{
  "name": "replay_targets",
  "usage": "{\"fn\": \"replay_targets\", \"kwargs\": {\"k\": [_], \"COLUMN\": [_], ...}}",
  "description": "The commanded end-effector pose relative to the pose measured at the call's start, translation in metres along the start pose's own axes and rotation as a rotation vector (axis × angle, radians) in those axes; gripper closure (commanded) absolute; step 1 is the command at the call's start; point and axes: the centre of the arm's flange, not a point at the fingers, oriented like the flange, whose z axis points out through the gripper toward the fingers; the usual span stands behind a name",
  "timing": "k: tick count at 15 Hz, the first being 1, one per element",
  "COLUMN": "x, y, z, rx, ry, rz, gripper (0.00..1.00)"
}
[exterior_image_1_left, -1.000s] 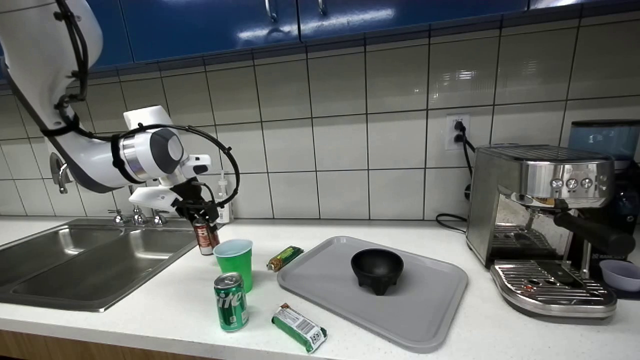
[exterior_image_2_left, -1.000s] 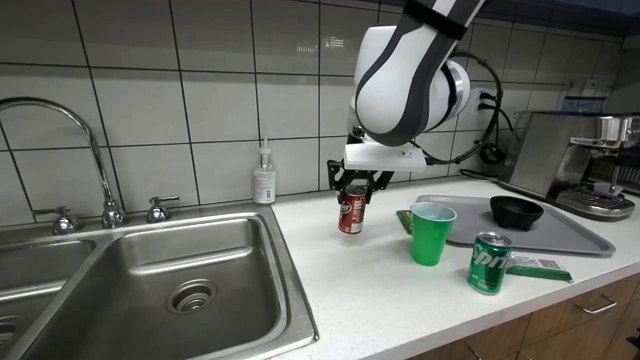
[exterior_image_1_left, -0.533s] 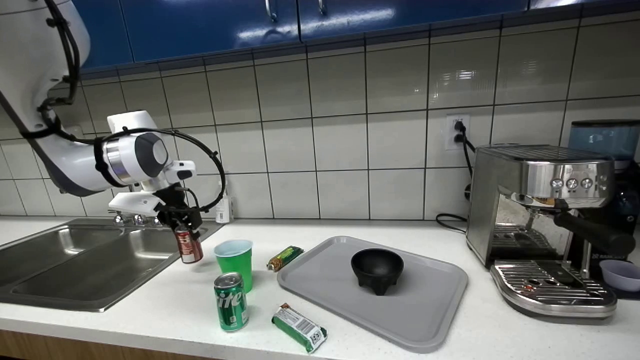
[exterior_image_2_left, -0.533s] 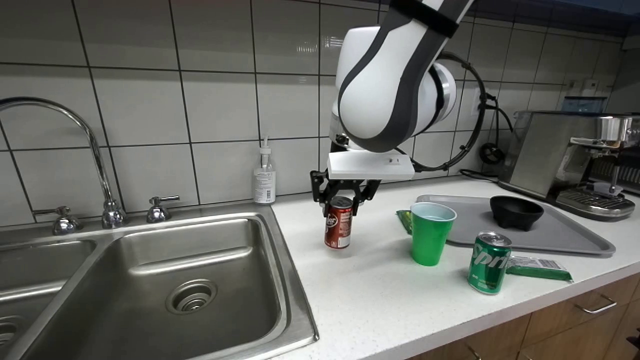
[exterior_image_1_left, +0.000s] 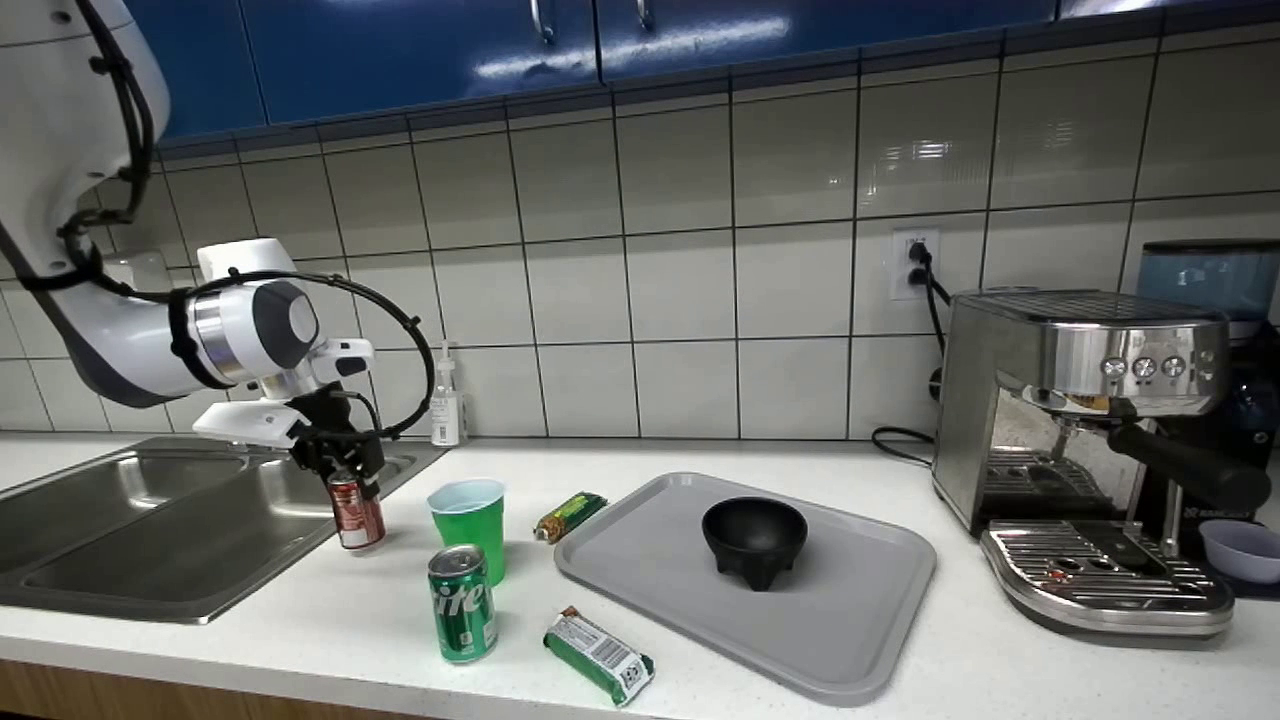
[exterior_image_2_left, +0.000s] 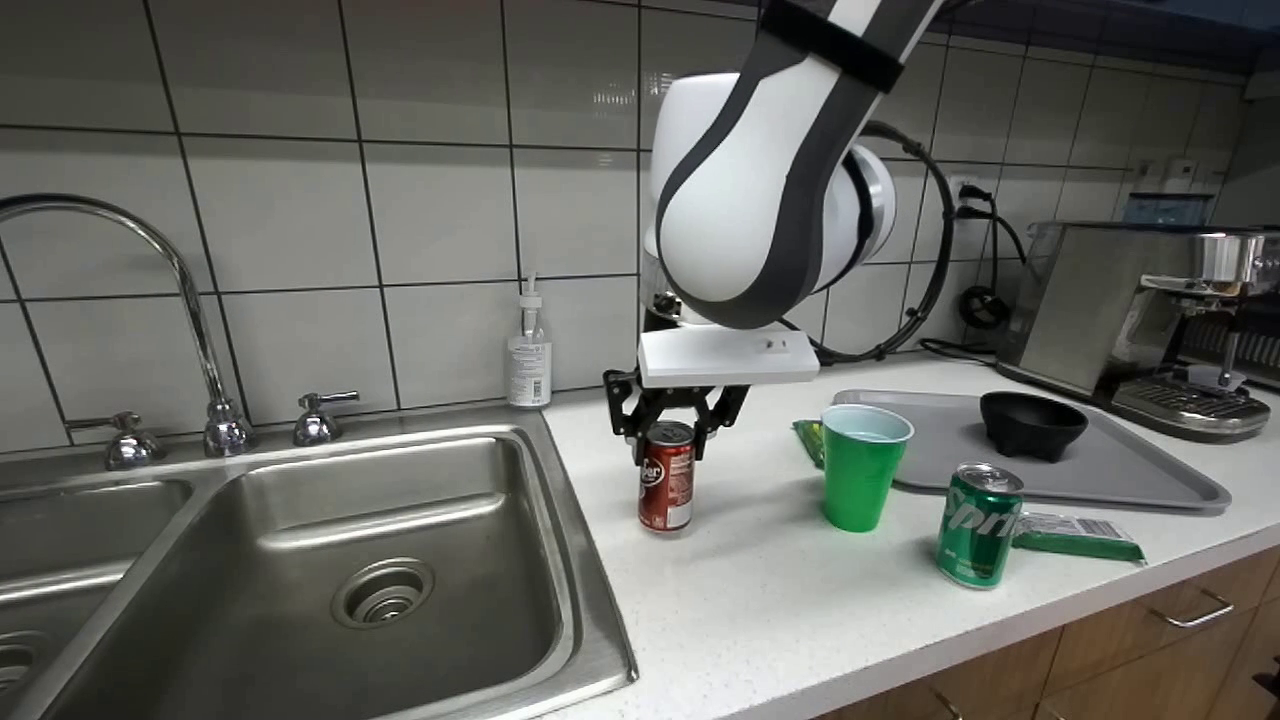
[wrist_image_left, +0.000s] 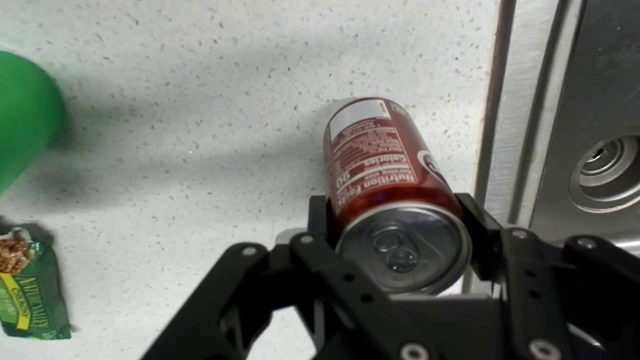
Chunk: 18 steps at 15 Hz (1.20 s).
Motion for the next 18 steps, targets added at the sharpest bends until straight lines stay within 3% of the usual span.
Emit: {"fn": "replay_targets", "kwargs": {"k": [1, 4, 5, 6, 9, 18], "x": [0.006, 0.004, 0.004, 0.004, 0.006, 0.024], "y": [-0.007, -0.008, -0.008, -0.008, -0.007, 0.01], "z": [-0.002, 0.0, 0.0, -0.001, -0.006, -0.037], "rx": [-0.004, -0.005, -0.007, -0.007, 0.002, 0.027], "ry": [-0.013, -0.018, -0.017, -0.016, -0.008, 0.047], "rz": [0.003, 0.0, 0.001, 0.001, 0.005, 0.032], "gripper": [0.62, 0.62, 0.51, 0.12, 0.0, 0.0]}}
